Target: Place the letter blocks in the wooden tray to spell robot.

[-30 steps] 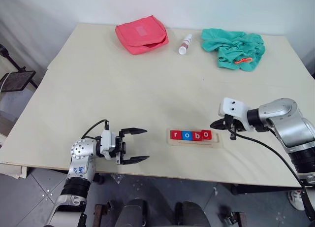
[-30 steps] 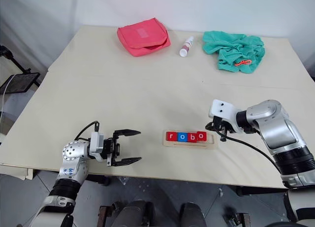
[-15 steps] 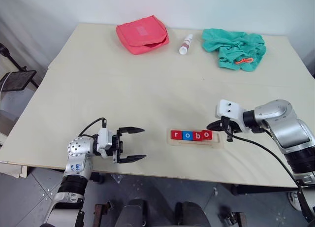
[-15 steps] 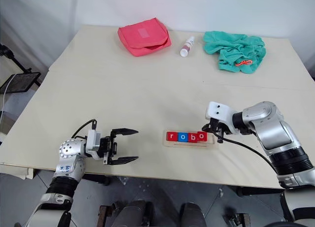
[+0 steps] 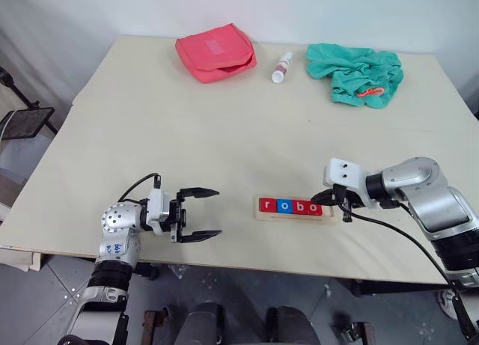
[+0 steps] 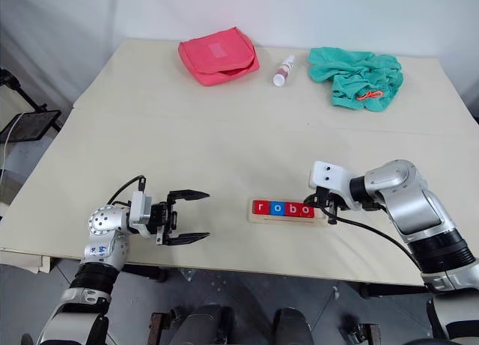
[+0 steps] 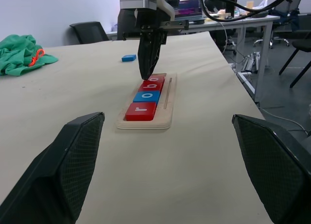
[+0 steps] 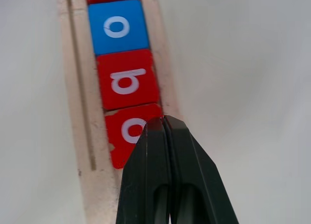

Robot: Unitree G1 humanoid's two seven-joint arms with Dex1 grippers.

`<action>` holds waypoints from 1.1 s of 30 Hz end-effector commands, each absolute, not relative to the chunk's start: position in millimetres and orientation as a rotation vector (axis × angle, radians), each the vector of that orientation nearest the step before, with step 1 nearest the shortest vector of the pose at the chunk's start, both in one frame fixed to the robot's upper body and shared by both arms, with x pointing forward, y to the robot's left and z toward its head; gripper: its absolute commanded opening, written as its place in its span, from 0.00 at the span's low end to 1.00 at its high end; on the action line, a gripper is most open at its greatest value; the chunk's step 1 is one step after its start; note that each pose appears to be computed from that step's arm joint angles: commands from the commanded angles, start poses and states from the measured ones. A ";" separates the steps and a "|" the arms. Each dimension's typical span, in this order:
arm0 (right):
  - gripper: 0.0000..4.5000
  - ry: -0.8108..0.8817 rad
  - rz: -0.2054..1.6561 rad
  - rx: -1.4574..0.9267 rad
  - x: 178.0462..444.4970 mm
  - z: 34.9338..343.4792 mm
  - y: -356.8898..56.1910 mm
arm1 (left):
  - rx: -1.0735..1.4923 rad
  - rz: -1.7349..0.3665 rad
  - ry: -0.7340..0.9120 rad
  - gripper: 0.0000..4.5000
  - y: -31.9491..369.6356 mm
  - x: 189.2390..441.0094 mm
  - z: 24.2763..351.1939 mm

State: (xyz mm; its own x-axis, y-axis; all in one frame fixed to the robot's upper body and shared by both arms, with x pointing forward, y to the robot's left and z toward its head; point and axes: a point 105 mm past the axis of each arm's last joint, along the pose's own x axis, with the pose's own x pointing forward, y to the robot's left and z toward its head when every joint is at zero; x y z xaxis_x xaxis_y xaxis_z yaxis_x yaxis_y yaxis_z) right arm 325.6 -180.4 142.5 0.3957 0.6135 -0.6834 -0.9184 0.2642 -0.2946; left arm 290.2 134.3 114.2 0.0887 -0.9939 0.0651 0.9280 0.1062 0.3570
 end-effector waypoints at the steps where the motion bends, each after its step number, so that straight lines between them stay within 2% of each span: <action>1: 0.01 0.396 1.036 -0.725 326.8 169.3 -185.0 | 0.259 -1.439 -0.356 1.00 137.8 291.4 120.1; 6: 0.01 0.345 0.945 -0.618 312.8 171.7 -209.1 | 0.252 -1.447 -0.353 1.00 137.5 292.1 118.8; 9: 0.20 0.335 0.827 -0.526 296.4 167.1 -234.9 | 0.245 -1.457 -0.351 1.00 138.0 292.8 118.3; 18: 0.84 0.314 0.452 -0.392 266.5 158.6 -296.2 | 0.240 -1.469 -0.343 1.00 139.8 298.5 118.8; 19: 0.94 0.314 0.424 -0.378 263.4 156.6 -300.2 | 0.239 -1.471 -0.343 1.00 139.2 299.0 119.0; 20: 0.98 0.314 0.387 -0.364 261.0 154.4 -304.7 | 0.239 -1.474 -0.343 1.00 138.6 299.4 119.2; 25: 0.99 0.296 0.261 -0.274 255.0 148.4 -316.9 | 0.237 -1.492 -0.347 1.00 135.0 300.1 119.7; 33: 0.99 0.255 0.144 -0.176 269.3 151.0 -325.5 | 0.241 -1.508 -0.345 1.00 134.7 299.3 120.9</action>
